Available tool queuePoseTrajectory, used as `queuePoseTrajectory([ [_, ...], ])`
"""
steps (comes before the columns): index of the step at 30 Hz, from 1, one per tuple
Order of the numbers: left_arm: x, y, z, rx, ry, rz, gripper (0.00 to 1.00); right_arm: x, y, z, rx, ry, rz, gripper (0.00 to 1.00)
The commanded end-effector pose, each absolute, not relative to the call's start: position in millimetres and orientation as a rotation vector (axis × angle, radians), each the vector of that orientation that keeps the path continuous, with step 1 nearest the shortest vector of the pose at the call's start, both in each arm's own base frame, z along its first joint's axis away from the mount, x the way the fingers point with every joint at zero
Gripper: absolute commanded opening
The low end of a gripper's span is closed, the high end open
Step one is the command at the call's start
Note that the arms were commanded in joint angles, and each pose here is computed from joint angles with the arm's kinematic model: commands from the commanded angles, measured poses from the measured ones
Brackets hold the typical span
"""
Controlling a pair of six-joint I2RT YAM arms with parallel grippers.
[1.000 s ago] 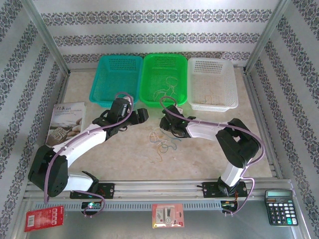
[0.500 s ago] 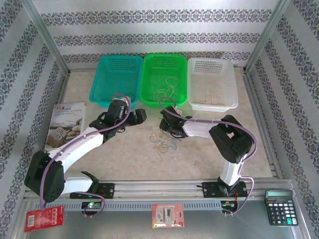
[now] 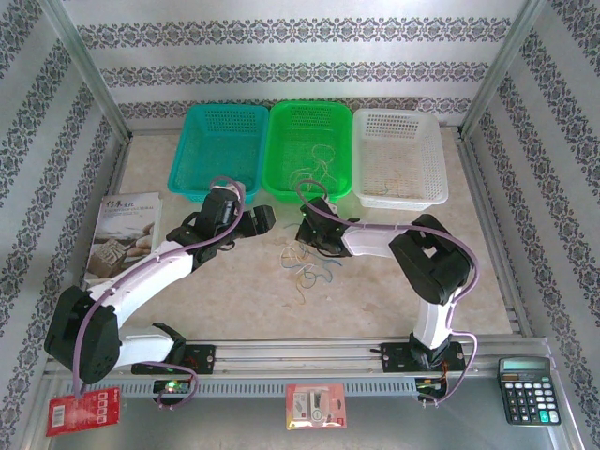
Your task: Untangle the cables
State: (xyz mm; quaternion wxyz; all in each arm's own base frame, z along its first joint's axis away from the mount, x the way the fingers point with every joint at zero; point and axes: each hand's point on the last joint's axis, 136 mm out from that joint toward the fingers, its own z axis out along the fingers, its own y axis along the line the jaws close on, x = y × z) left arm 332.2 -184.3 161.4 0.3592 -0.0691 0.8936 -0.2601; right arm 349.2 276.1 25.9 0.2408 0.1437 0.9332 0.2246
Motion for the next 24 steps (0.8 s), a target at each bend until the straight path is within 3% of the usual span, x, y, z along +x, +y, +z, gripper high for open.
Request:
queuePoseTrajectory([
  [1,334,-183,167,-0.198,2.277,-0.702,0.86,350,284,56,0.296,2.465,0.719,0.00],
  [12,337,-196,152,-0.228,2.305,-0.811,0.85,335,309,98,0.013,2.311,0.951,0.00],
  [24,345,-200,133,-0.259,2.321,-0.880,0.76,315,333,120,-0.211,2.185,1.168,0.00],
])
